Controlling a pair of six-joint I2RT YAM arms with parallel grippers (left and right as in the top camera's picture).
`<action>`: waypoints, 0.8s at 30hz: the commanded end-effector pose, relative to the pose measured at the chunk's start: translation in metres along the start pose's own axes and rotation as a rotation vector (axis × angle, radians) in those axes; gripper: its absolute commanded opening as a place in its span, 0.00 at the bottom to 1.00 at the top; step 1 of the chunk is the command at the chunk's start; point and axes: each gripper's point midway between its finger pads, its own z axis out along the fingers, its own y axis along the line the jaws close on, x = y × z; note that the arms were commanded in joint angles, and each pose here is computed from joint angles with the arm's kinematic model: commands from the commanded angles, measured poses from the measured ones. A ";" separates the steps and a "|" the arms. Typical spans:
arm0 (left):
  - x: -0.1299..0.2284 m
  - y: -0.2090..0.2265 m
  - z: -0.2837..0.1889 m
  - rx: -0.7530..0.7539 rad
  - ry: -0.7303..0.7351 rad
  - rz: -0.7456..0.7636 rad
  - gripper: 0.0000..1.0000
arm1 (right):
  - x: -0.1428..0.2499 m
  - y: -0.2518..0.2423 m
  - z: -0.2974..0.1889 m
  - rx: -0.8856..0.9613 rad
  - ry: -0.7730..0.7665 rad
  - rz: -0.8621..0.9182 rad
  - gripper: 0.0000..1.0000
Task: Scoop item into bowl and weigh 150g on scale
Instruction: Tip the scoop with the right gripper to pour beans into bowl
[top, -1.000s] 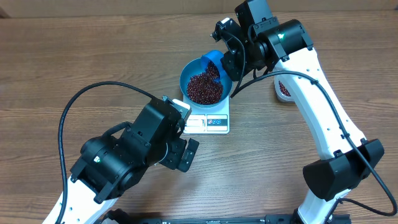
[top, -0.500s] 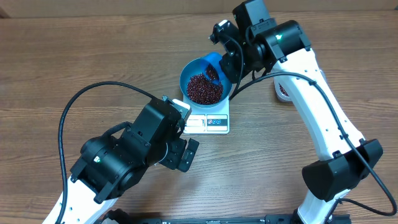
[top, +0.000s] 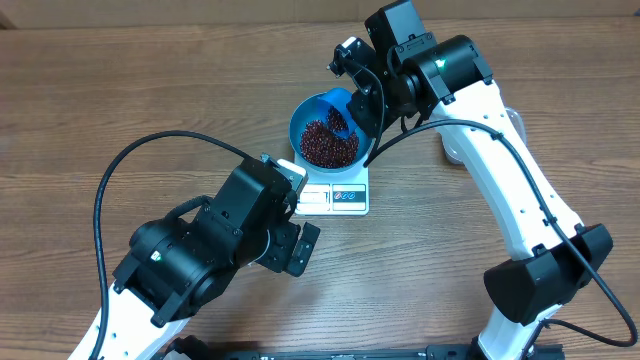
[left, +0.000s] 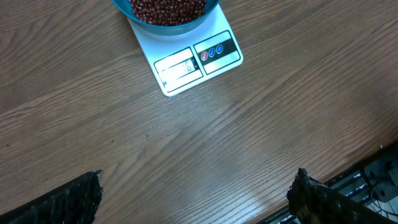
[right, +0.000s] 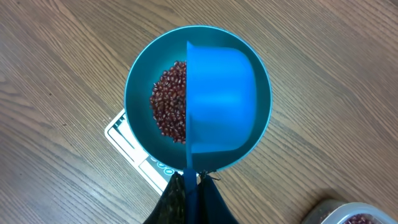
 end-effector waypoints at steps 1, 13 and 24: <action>-0.003 -0.001 -0.004 0.006 -0.016 0.014 1.00 | -0.009 -0.002 -0.021 0.030 -0.056 -0.015 0.04; -0.003 -0.001 -0.004 0.007 -0.017 0.014 1.00 | -0.003 0.006 -0.020 0.013 -0.025 -0.082 0.04; -0.003 -0.001 -0.004 0.006 -0.016 0.014 1.00 | -0.005 0.005 -0.020 0.017 -0.032 -0.083 0.04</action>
